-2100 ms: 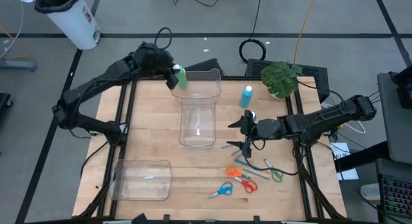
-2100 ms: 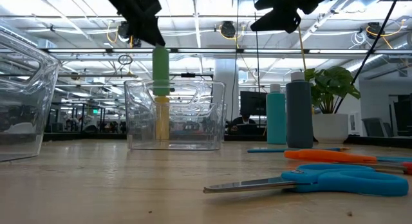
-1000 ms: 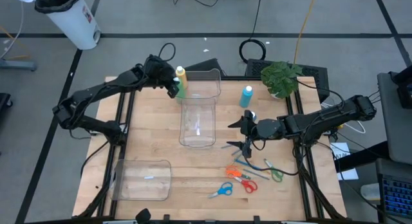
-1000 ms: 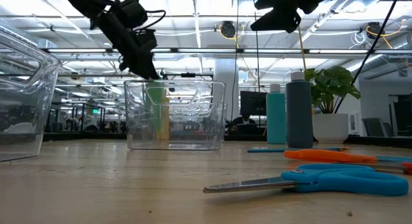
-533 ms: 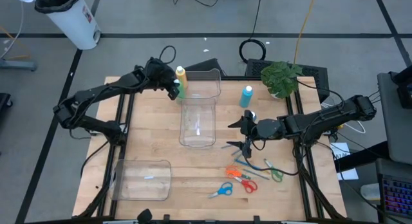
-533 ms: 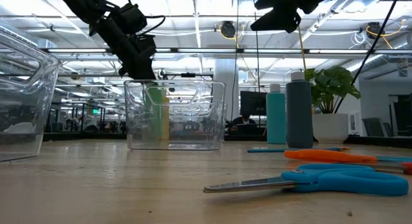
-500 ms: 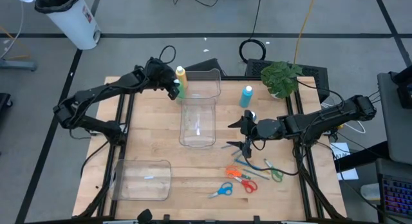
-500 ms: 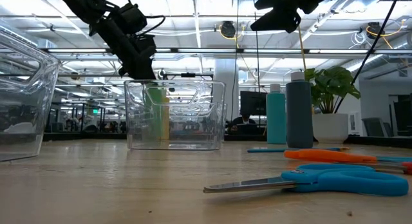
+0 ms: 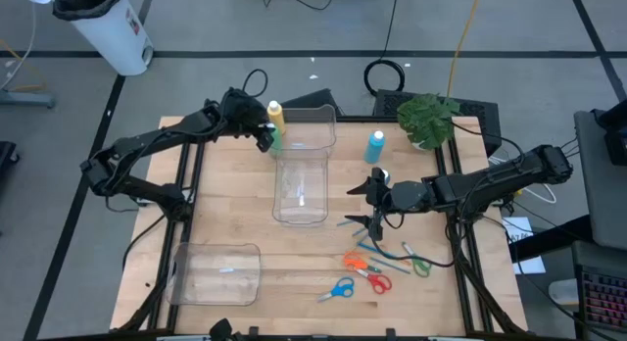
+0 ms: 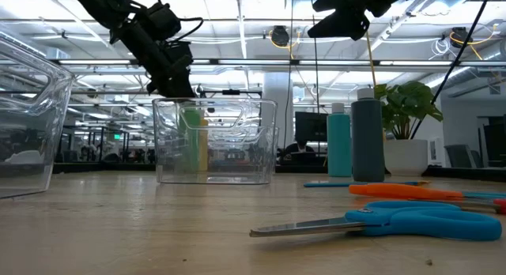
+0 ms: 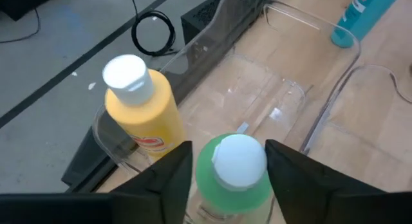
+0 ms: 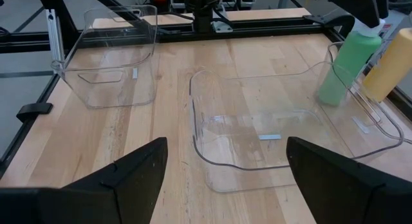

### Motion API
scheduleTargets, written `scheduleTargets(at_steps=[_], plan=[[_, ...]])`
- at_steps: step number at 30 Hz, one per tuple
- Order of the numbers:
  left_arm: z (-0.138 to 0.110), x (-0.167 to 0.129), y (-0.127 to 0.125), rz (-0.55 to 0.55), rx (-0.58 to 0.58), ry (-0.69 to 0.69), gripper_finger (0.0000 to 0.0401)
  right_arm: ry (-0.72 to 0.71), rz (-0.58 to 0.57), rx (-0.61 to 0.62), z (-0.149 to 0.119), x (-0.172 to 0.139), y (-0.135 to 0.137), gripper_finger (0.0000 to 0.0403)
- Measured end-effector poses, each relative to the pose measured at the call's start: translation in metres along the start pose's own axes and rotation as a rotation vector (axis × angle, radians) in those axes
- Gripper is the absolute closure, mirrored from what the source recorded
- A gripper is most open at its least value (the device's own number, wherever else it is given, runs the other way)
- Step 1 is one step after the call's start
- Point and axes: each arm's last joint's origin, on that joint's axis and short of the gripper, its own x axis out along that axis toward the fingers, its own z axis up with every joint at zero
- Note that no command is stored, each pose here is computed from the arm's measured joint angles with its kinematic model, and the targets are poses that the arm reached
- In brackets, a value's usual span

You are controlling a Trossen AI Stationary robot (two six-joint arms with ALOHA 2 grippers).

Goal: Pick & Place Paint Supplies
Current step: Put the green paint bottle into the top transparent bin, then put the blue paint bottle into the top transparent bin

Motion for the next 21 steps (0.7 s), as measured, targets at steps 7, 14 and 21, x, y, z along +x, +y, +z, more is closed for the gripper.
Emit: scheduleTargets(at_steps=[7, 14, 21], plan=[[0.000, 0.000, 0.000, 0.010, 0.001, 0.000, 0.0173, 0.000, 0.000, 0.000, 0.000, 0.000, 0.000, 0.0092], [0.016, -0.017, 0.001, 0.027, 0.032, -0.094, 0.0178, 0.001, 0.000, -0.001, 0.000, 0.000, 0.000, 0.0092], [0.028, -0.048, -0.001, 0.035, 0.032, -0.201, 0.0173, 0.027, -0.008, -0.007, -0.002, -0.005, -0.002, 0.0092]])
